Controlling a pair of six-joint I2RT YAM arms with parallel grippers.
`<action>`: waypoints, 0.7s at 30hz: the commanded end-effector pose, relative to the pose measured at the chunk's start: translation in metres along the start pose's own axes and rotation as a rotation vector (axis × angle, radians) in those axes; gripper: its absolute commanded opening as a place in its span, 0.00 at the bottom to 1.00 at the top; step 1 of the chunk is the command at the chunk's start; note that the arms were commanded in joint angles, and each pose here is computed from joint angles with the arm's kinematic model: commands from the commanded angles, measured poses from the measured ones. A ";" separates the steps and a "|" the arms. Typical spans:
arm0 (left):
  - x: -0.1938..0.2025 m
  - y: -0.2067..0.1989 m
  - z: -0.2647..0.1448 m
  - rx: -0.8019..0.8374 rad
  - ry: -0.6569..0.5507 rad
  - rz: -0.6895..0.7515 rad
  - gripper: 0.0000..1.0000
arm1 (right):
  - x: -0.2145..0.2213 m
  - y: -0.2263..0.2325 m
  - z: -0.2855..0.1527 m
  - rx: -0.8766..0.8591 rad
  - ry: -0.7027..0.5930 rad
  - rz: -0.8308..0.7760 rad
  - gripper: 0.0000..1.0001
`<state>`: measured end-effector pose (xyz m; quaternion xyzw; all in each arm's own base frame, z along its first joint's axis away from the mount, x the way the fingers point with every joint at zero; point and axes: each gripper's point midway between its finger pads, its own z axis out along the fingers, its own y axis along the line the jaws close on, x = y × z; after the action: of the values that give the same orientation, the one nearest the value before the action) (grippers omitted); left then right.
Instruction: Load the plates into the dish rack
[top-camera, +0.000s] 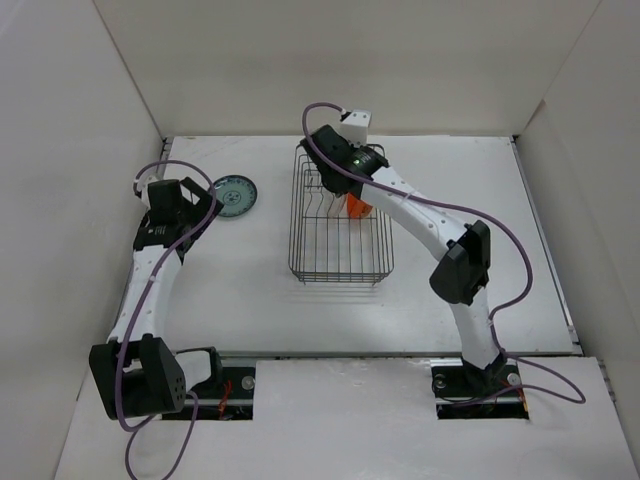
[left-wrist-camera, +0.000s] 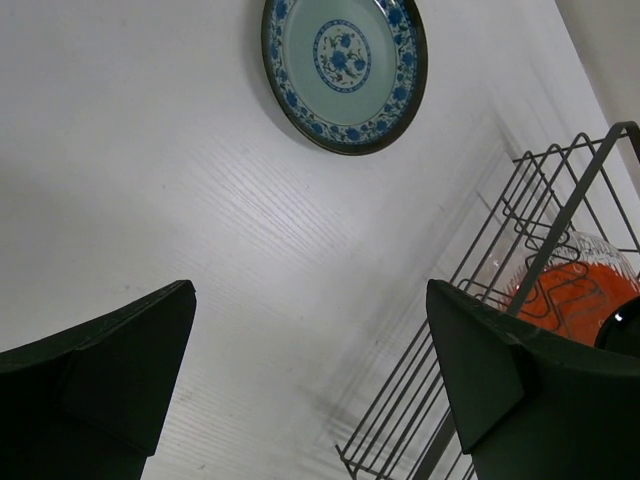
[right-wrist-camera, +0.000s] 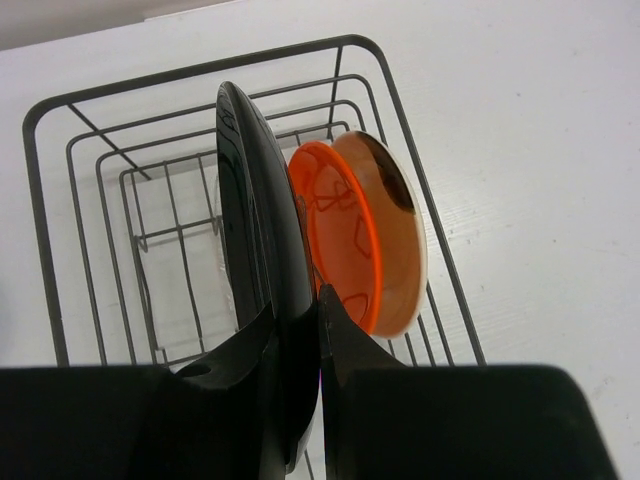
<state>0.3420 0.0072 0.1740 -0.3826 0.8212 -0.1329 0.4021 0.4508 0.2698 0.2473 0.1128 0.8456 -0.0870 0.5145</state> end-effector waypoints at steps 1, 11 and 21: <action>-0.017 -0.006 -0.009 -0.006 -0.049 0.029 1.00 | -0.012 0.001 0.001 0.033 -0.043 0.056 0.00; -0.017 -0.006 -0.007 0.011 -0.047 0.033 1.00 | -0.008 0.029 0.010 -0.046 -0.031 0.059 0.00; -0.013 -0.008 -0.006 0.027 -0.033 0.033 1.00 | 0.000 0.041 0.027 -0.080 -0.010 0.038 0.00</action>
<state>0.3396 0.0094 0.1730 -0.3750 0.8272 -0.1234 0.3999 0.4706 0.2956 0.2108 0.0930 0.8606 -0.0729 0.4954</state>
